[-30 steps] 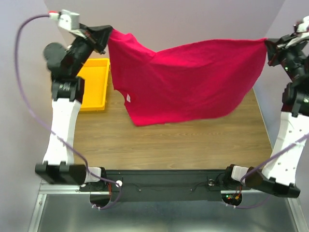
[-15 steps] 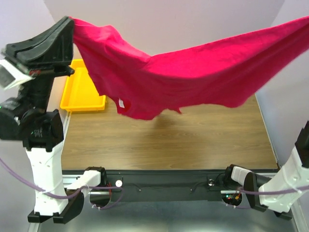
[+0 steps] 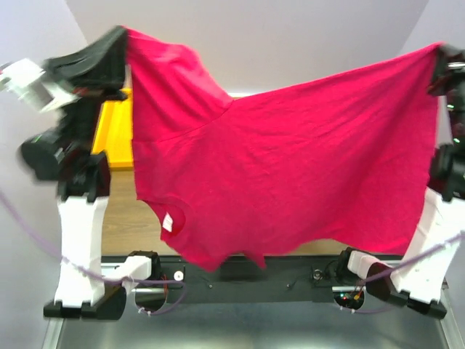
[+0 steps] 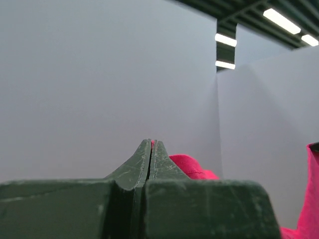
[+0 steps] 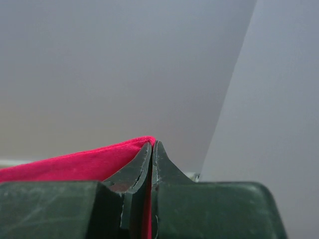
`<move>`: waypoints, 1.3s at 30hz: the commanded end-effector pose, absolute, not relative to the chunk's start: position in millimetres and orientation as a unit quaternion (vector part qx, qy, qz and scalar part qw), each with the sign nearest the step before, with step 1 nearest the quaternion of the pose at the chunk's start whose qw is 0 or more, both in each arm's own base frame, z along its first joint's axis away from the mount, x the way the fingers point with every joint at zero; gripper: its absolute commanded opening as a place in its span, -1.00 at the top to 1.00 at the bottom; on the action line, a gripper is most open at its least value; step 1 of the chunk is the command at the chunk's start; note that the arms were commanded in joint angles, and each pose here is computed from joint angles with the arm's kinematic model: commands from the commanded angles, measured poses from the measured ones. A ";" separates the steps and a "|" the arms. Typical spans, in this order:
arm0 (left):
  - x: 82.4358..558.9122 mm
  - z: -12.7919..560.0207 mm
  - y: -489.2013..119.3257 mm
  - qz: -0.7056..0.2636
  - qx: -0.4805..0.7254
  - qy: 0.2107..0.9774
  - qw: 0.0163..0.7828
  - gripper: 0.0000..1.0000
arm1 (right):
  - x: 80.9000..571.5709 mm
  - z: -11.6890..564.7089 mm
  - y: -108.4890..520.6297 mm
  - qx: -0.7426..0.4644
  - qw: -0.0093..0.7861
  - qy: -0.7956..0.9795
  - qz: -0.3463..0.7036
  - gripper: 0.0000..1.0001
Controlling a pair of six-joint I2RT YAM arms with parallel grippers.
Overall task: Fold and stack the t-shirts
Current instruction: Flatten the tshirt out
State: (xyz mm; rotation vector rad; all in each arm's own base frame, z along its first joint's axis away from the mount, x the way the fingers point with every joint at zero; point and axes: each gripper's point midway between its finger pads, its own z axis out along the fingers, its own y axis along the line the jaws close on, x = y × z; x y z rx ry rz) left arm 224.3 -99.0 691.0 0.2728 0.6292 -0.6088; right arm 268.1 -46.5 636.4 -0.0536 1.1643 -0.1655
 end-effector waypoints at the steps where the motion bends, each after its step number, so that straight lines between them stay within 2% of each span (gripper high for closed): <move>1: 322.6 614.0 -114.5 -0.332 0.121 0.394 0.849 1.00 | 327.6 550.1 -49.2 -0.048 0.775 0.629 -0.022 0.99; 3: 365.9 567.3 -120.7 -0.345 0.109 0.440 0.822 1.00 | 344.5 516.6 -46.9 -0.052 0.757 0.651 0.007 0.99; 4: 393.1 539.0 -123.3 -0.346 0.102 0.466 0.808 1.00 | 361.6 479.4 -45.2 -0.060 0.735 0.674 0.033 0.99; 7: 431.5 497.5 -128.0 -0.347 0.094 0.500 0.788 1.00 | 393.8 407.6 -44.7 -0.060 0.692 0.715 0.083 0.99; 9: 470.6 455.0 -131.3 -0.344 0.082 0.537 0.766 1.00 | 409.6 369.7 -45.5 -0.060 0.670 0.733 0.103 0.99; 10: 496.6 425.0 -134.4 -0.343 0.075 0.561 0.750 1.00 | 425.9 333.1 -48.4 -0.058 0.649 0.749 0.119 0.99; 16: 587.4 308.3 -144.2 -0.343 0.032 0.652 0.675 1.00 | 490.0 243.6 -62.9 -0.059 0.619 0.768 0.156 0.99; 19: 613.3 266.4 -145.2 -0.337 0.006 0.683 0.648 1.00 | 523.7 202.5 -67.4 -0.031 0.594 0.779 0.198 0.99; 22: 630.7 259.2 -144.7 -0.331 -0.009 0.693 0.641 1.00 | 554.0 170.2 -73.5 -0.010 0.577 0.787 0.218 0.99; 23: 637.2 244.7 -145.0 -0.329 -0.014 0.702 0.632 1.00 | 559.5 164.8 -75.3 -0.007 0.575 0.788 0.218 0.99; 27: 655.9 247.3 -141.8 -0.318 -0.029 0.704 0.634 1.00 | 581.8 152.5 -81.5 0.015 0.581 0.783 0.224 0.99; 35: 657.7 254.7 -136.1 -0.302 -0.033 0.702 0.644 1.00 | 606.5 171.6 -76.6 0.022 0.602 0.760 0.243 0.99; 39: 642.2 285.4 -139.7 -0.310 -0.008 0.684 0.661 1.00 | 602.4 198.8 -71.2 0.013 0.614 0.748 0.254 0.99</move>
